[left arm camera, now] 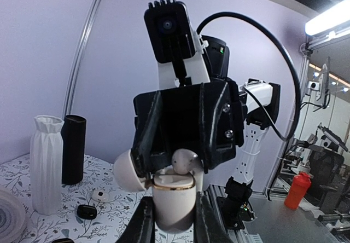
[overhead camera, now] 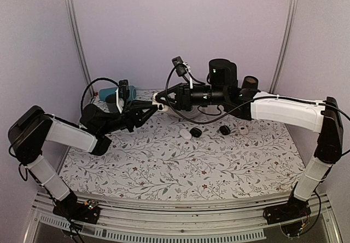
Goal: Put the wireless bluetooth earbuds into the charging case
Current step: Insert the right earbud into the right side groove of the charging case.
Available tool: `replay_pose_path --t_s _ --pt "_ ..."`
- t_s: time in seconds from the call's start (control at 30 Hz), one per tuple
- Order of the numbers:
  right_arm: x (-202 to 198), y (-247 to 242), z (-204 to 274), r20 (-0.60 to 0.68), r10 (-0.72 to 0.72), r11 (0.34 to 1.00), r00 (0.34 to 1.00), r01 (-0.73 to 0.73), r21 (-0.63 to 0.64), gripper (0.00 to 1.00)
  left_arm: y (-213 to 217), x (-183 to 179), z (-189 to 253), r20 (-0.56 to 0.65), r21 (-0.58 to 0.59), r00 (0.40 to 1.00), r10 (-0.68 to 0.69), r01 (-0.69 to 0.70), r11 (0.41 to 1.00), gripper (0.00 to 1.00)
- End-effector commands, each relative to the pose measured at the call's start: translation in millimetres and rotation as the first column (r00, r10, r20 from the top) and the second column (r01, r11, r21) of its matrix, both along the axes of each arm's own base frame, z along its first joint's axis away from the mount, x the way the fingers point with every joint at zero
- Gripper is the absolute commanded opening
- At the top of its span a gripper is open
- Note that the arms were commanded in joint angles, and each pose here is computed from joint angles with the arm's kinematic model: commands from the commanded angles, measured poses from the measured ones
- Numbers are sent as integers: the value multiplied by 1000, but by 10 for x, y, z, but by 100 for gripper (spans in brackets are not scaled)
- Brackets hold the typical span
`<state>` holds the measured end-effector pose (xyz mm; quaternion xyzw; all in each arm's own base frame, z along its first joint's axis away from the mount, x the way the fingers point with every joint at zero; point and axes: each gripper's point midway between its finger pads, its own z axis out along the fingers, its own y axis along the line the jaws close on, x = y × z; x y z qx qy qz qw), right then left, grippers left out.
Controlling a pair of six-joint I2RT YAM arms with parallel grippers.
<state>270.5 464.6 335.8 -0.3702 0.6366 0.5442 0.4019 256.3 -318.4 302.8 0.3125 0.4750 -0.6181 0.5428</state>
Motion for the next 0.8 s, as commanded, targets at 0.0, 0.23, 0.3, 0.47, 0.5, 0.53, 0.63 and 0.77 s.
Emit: replay_pose_path --t_s 0.0,0.23,0.3,0.47,0.5,0.53,0.63,0.77 --pt "169 -52 39 3 -104 994 995 105 -38 33 -16 -264 180 118 -53 991 -57 64 997 0" --pt "232 -70 -17 -9 -143 988 990 142 -66 29 -6 -239 154 106 -49 994 -37 42 998 0" --pt "242 -72 -24 -15 -151 986 988 149 -71 28 -6 -226 148 102 -47 994 -30 35 998 0" --pt "269 -93 -40 -14 -170 982 985 168 -88 24 -12 -227 135 98 -42 994 -37 42 998 0" --pt "275 -101 -32 -10 -175 981 984 174 -88 23 -16 -229 130 96 -41 995 -40 44 998 0" --pt "285 -107 -30 -10 -179 980 984 178 -89 22 -16 -230 130 94 -42 995 -41 45 998 0" --pt "288 -99 3 -8 -181 980 983 180 -83 20 -12 -224 130 92 -45 995 -37 41 998 0" --pt "316 -67 -4 -23 -187 980 982 184 -80 13 -16 -210 149 90 -54 995 -33 37 998 0"
